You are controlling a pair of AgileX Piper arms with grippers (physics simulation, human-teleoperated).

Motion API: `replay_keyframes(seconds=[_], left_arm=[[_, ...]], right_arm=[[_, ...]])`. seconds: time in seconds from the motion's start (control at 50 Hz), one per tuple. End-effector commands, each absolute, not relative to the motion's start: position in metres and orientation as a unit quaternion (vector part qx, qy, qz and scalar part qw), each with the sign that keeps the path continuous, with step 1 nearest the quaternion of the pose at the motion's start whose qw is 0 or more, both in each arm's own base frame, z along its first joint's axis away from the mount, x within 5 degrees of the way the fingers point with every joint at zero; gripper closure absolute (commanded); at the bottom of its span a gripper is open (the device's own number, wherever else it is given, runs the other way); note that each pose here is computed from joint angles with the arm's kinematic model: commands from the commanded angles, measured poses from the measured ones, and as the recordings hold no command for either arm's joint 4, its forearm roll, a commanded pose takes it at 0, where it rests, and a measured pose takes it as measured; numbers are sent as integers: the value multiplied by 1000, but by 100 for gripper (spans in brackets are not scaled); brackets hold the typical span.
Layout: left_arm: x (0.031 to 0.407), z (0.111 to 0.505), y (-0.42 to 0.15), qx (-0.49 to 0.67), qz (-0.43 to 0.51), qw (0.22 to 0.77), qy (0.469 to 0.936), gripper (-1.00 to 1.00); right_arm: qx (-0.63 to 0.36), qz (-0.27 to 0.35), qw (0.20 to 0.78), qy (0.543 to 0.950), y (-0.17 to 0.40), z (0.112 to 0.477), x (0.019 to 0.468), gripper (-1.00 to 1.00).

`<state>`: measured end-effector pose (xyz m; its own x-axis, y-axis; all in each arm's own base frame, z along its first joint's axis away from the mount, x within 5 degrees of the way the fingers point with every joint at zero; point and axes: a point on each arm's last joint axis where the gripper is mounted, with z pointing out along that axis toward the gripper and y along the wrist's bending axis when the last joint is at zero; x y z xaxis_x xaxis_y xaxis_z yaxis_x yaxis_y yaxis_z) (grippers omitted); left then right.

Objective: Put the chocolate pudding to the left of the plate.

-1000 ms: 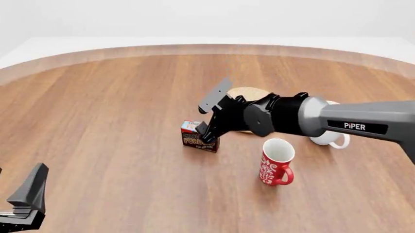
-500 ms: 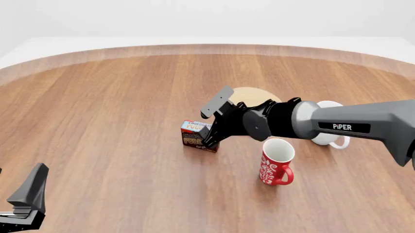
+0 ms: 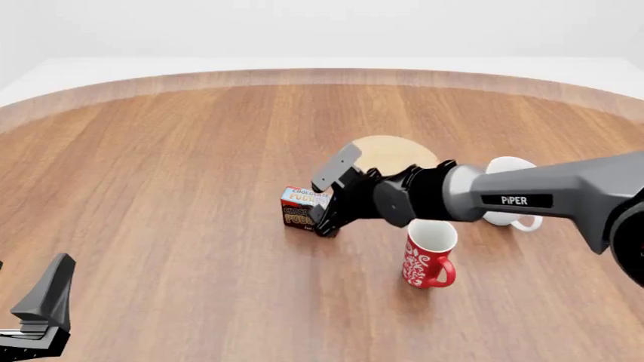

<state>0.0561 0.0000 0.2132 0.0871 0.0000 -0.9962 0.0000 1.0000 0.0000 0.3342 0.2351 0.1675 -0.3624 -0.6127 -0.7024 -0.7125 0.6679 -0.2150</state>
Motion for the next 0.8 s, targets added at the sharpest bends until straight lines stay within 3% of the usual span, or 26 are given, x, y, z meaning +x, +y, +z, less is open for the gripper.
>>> replay_keyframes(seconds=[0.02,0.5,0.52,0.8], left_arm=[[56,213,0,0,0,737,676,-100],[56,213,0,0,0,737,676,-100],[56,213,0,0,0,737,676,-100],[56,213,0,0,0,737,676,-100]], right_arm=[[-396,61,388,830,234,150,342,-100],[-395,64,389,829,237,149,342,-100],[-396,64,390,829,237,149,341,100],[-401,76,400,821,239,167,319,100]])
